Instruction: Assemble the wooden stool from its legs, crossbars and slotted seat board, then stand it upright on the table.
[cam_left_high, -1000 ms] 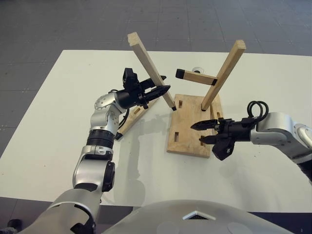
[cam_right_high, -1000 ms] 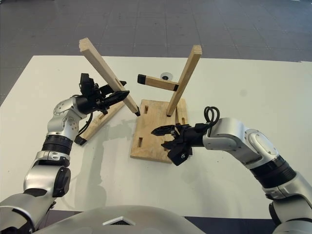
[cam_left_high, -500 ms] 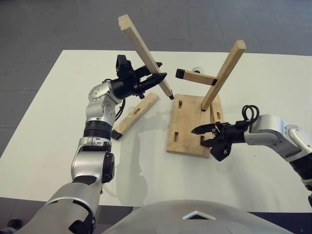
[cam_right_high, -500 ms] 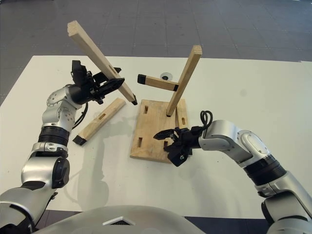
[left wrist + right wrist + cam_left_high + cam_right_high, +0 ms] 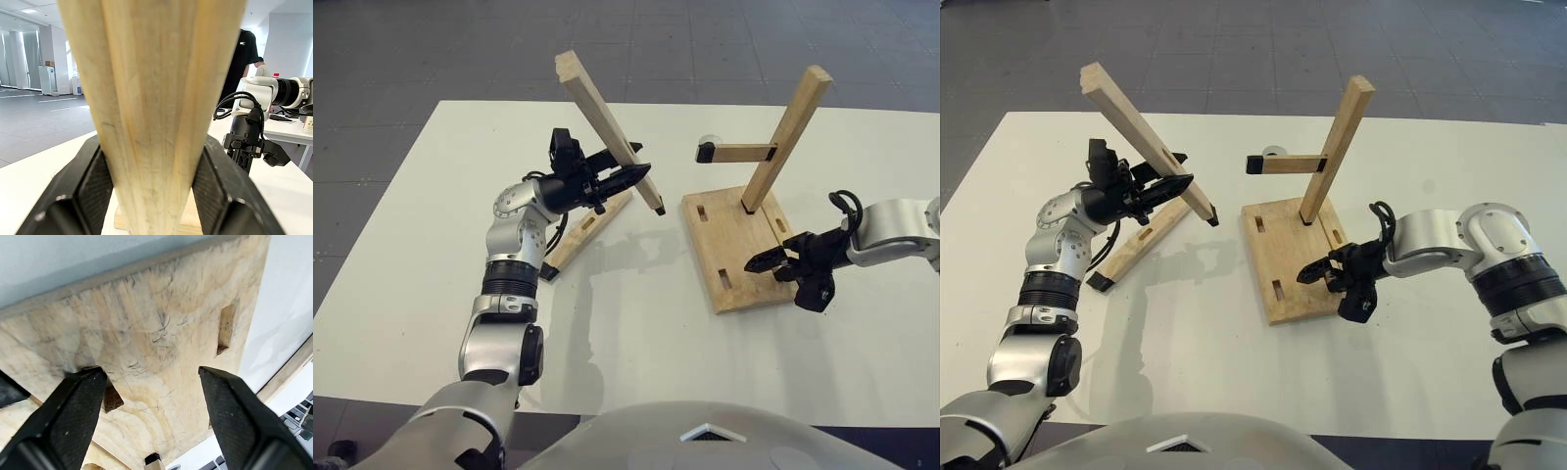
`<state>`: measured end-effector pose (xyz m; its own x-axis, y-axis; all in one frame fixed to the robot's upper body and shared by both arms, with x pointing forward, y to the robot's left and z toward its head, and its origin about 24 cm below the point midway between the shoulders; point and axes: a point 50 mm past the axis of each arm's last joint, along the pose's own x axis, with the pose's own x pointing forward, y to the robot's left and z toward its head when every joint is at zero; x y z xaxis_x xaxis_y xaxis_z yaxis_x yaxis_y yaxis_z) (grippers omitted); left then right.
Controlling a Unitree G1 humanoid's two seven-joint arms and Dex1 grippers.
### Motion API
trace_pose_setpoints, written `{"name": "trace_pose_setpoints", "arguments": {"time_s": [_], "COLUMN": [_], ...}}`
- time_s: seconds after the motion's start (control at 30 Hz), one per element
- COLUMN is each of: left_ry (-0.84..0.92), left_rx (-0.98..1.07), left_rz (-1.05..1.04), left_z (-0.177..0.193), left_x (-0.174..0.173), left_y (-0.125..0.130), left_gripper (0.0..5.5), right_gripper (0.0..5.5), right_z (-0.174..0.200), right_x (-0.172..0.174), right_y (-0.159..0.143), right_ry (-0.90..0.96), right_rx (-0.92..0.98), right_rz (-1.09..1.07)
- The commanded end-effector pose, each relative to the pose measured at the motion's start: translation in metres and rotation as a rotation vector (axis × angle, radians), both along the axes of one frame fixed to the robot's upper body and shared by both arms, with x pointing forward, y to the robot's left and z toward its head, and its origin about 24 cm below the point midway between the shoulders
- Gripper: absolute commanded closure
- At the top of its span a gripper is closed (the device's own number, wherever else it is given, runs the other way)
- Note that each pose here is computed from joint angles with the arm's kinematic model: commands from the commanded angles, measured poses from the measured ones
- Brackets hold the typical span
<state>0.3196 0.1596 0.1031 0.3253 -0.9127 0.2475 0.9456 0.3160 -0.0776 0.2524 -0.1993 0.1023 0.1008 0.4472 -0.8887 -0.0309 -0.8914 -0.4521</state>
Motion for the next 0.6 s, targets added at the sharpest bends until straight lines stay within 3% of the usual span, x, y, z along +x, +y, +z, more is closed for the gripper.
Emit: {"name": "trace_pose_setpoints", "arguments": {"time_s": [0.03,0.13,0.27,0.43,0.6], "left_ry": [0.008,0.012,0.009,0.004,-0.011], "left_rx": [-0.001,-0.003,-0.003,-0.005,-0.013], "left_rz": [0.003,0.007,0.014,0.02,0.04], "left_z": [-0.001,-0.001,0.002,0.004,0.008], "left_x": [-0.003,-0.004,-0.003,-0.002,0.0], "left_y": [0.0,0.001,0.002,0.003,0.005], "left_gripper": [3.42,3.42,3.42,3.42,3.42], "right_gripper": [2.08,2.08,2.08,2.08,3.0], "right_z": [0.042,0.054,0.041,0.028,0.004], "right_x": [0.005,0.004,-0.001,0.002,-0.006], "right_y": [0.03,0.032,0.021,-0.005,-0.024], "right_ry": [-0.134,-0.162,-0.125,-0.014,0.151], "right_rx": [0.377,0.453,0.423,0.48,0.507], "right_rz": [-0.068,-0.142,-0.233,-0.566,-0.927]}}
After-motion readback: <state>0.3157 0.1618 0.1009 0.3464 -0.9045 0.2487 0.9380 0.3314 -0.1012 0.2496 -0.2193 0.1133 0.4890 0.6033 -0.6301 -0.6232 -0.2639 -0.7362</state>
